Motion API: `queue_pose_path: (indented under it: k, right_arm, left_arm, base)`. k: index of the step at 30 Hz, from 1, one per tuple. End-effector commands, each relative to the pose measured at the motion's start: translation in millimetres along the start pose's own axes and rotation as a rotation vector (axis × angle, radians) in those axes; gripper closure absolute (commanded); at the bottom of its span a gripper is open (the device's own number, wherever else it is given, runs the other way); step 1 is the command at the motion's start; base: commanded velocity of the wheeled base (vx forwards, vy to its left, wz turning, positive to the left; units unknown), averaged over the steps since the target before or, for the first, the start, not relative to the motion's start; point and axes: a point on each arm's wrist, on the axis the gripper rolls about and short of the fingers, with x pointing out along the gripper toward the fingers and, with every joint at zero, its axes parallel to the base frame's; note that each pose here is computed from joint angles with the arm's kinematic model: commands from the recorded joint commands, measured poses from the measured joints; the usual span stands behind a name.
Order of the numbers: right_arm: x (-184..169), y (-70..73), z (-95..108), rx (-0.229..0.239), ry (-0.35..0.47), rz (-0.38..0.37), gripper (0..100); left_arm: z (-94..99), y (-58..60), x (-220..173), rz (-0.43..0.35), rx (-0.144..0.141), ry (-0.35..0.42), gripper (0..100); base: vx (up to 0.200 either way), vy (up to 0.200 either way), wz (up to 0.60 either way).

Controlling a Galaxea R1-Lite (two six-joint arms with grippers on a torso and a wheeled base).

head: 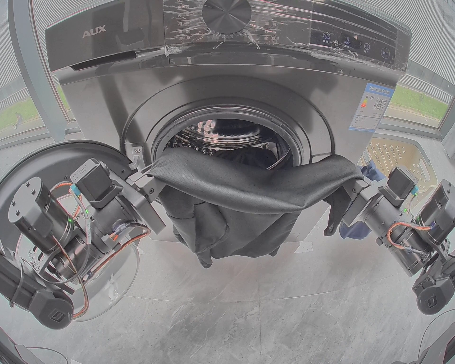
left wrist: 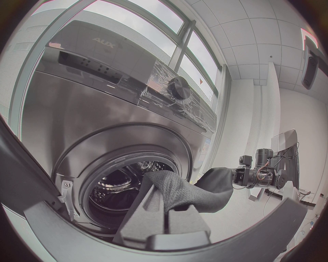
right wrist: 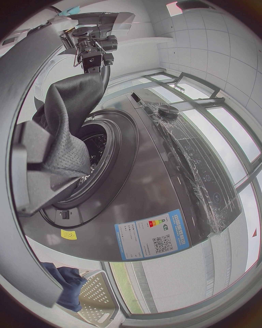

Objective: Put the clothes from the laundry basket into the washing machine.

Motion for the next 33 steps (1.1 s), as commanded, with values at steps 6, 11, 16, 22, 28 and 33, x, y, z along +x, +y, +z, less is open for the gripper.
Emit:
queue_pose_path:
  k: [6,11,16,22,28,33]
  right_arm:
    - [-5,13.1,-44,0.018,0.177,0.04,100]
    - [-9,28.5,-80,0.031,0.313,0.075,0]
    - [-34,35.7,-115,0.016,0.512,0.108,0]
    - [-73,39.6,-136,-0.001,0.705,0.143,0]
    - [-82,36.9,-135,0.004,0.734,0.138,0]
    - [-57,37.9,-131,0.02,0.632,0.122,0]
  left_arm:
    - [-9.3,-12.8,23,-0.067,-0.025,-0.007,100]
    - [-10.7,-11.0,28,-0.059,-0.024,-0.014,100]
    - [-5.8,-10.0,27,-0.052,-0.022,-0.029,100]
    - [-5.3,-10.1,27,-0.053,-0.02,-0.031,100]
    - [-4.1,-10.7,27,-0.056,-0.02,-0.035,100]
    - [-4.7,-13.8,27,-0.067,-0.022,-0.032,100]
  base:
    - [0.0,0.0,0.0]
    - [0.0,0.0,0.0]
    - [0.0,0.0,0.0]
    - [0.0,0.0,0.0]
    - [0.0,0.0,0.0]
    - [0.0,0.0,0.0]
